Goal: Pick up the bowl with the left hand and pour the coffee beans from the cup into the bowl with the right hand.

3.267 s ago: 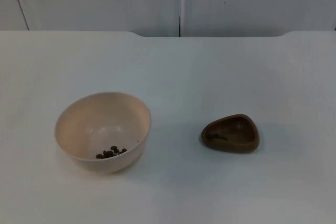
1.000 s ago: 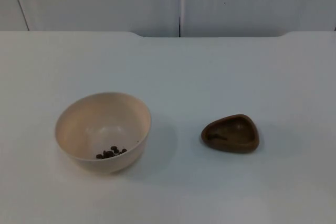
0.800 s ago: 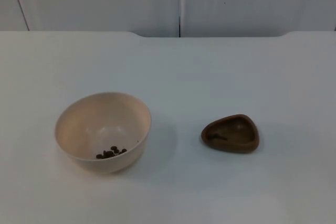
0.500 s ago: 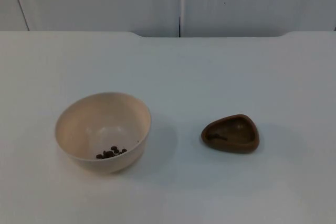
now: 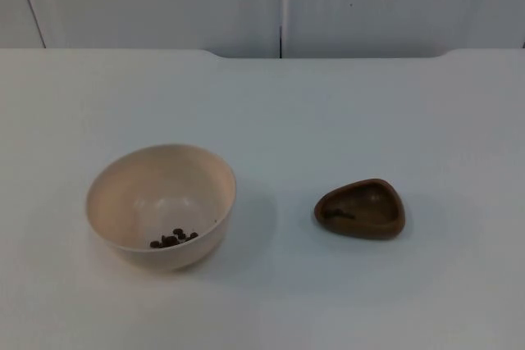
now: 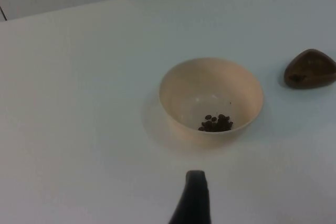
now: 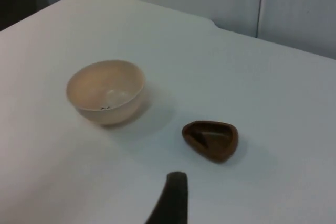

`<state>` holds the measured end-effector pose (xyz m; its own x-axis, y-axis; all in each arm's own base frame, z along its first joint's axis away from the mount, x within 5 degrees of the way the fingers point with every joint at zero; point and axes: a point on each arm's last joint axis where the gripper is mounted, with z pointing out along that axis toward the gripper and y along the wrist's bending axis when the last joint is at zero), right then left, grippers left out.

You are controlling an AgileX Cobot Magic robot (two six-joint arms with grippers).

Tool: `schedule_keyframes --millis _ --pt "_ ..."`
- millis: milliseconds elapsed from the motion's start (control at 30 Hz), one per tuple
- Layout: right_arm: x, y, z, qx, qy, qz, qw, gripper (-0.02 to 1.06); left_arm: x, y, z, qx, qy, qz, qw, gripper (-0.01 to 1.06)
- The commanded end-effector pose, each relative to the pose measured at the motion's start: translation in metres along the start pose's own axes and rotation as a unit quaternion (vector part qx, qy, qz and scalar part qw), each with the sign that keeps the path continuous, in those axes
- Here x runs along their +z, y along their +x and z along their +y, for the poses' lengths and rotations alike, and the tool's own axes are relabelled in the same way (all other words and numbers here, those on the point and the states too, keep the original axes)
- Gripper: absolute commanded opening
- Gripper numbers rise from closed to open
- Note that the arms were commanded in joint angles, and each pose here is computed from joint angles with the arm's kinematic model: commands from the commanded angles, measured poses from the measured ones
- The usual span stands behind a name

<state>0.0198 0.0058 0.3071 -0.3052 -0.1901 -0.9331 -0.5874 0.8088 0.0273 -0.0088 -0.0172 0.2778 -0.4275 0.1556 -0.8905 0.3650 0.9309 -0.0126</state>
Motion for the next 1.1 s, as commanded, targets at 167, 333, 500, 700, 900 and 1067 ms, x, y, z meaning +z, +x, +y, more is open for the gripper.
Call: schedule_keyframes --millis 167,333,500,700,900,1067 --pt "-0.022 0.019 0.001 0.002 -0.028 -0.01 0.9996 0.76 0.0 0.001 0.001 -0.003 -0.004 0.002 1.0 0.7" --pt "-0.017 0.031 0.001 -0.026 -0.029 0.043 0.9983 0.76 0.0 0.001 0.001 -0.003 -0.004 0.002 1.0 0.7" --pt "-0.015 0.035 0.001 -0.034 -0.029 0.055 0.9975 0.76 0.0 0.001 0.001 -0.003 -0.004 0.002 1.0 0.7" --pt "-0.015 0.035 0.001 -0.034 -0.028 0.055 0.9975 0.76 0.0 0.001 0.0 -0.006 0.001 0.001 1.0 0.7" --pt "-0.015 0.035 0.001 -0.034 -0.028 0.055 0.9975 0.76 0.0 0.0 -0.004 -0.012 0.019 -0.006 1.0 0.7" --pt "-0.015 0.035 0.001 -0.034 -0.028 0.055 0.9975 0.76 0.0 0.0 -0.004 -0.012 0.019 -0.006 1.0 0.7"
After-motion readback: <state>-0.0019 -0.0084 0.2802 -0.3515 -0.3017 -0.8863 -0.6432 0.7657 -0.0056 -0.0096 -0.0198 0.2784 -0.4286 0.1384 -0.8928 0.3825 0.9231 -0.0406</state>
